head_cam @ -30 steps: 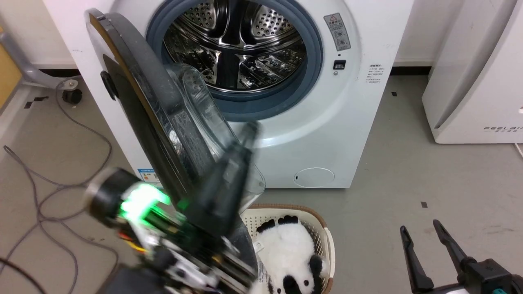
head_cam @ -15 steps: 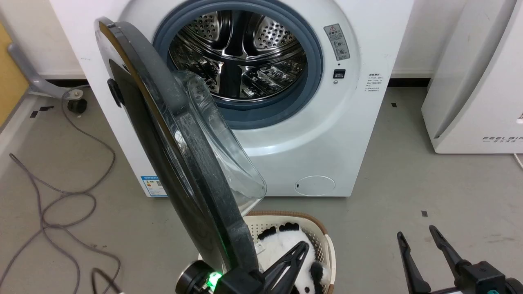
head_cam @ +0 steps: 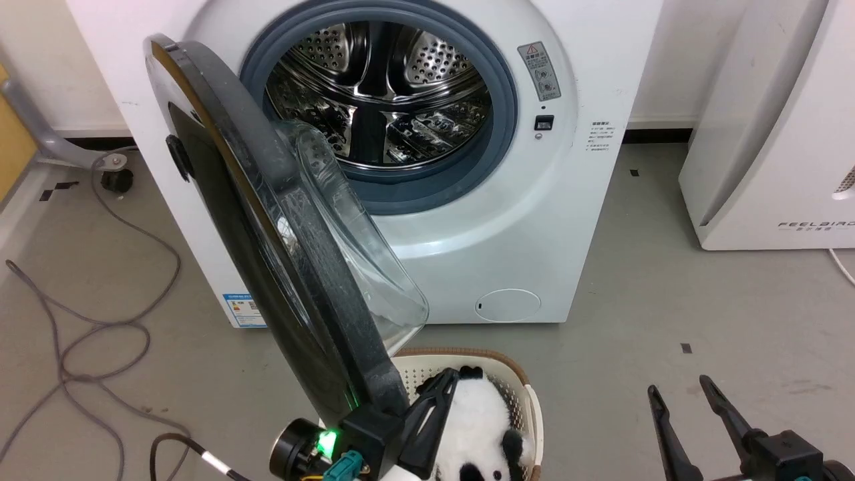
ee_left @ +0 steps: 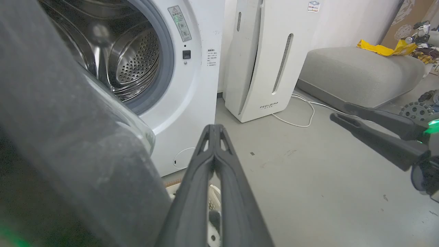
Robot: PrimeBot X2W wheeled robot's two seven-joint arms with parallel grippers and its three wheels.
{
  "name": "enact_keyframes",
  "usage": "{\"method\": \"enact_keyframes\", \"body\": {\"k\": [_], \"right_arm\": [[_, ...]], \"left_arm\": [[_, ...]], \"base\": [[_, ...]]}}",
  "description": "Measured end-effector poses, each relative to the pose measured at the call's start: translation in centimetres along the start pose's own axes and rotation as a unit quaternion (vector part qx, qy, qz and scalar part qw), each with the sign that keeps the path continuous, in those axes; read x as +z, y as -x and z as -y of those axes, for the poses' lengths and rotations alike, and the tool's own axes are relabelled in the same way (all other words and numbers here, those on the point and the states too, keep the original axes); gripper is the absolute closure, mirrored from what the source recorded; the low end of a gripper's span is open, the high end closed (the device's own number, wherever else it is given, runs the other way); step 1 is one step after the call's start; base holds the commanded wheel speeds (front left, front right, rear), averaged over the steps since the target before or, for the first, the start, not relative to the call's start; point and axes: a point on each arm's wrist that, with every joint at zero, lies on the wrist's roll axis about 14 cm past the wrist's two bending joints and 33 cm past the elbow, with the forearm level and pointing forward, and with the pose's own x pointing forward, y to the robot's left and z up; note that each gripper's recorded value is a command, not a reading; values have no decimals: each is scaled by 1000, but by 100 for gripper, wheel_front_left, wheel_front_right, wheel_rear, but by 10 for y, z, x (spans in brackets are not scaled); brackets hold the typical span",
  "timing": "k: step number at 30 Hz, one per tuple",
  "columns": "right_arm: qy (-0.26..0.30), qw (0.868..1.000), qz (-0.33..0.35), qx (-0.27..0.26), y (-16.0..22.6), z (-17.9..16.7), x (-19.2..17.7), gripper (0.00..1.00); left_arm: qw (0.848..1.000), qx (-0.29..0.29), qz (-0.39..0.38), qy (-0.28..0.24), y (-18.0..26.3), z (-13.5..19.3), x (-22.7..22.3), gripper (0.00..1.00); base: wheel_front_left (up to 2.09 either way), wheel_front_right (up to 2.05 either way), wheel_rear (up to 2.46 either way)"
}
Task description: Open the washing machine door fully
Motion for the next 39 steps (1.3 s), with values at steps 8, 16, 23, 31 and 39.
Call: {"method": "enact_keyframes", "body": {"k": [8,16,23,31,39], "right_arm": [[-5,1000,-5,6,-4,-3,-4,0],[-5,1000,-10,29,-14,-16,-8,0],[-6,998,-17,66,-30,-38,-12,0],[-8,993,-21,113,-48,-68,-15,0],[-14,989,-18,149,-59,-93,-14,0]], "left_arm": [[999,31,9,21,3,-12,-1,100],[994,93,24,47,20,-33,0,100],[985,159,47,50,46,-58,7,100],[966,244,74,40,84,-91,19,100],[938,338,72,22,133,-127,14,100]], "base": [[0,0,0],[0,0,0],[0,0,0],[0,0,0],[0,0,0]]}}
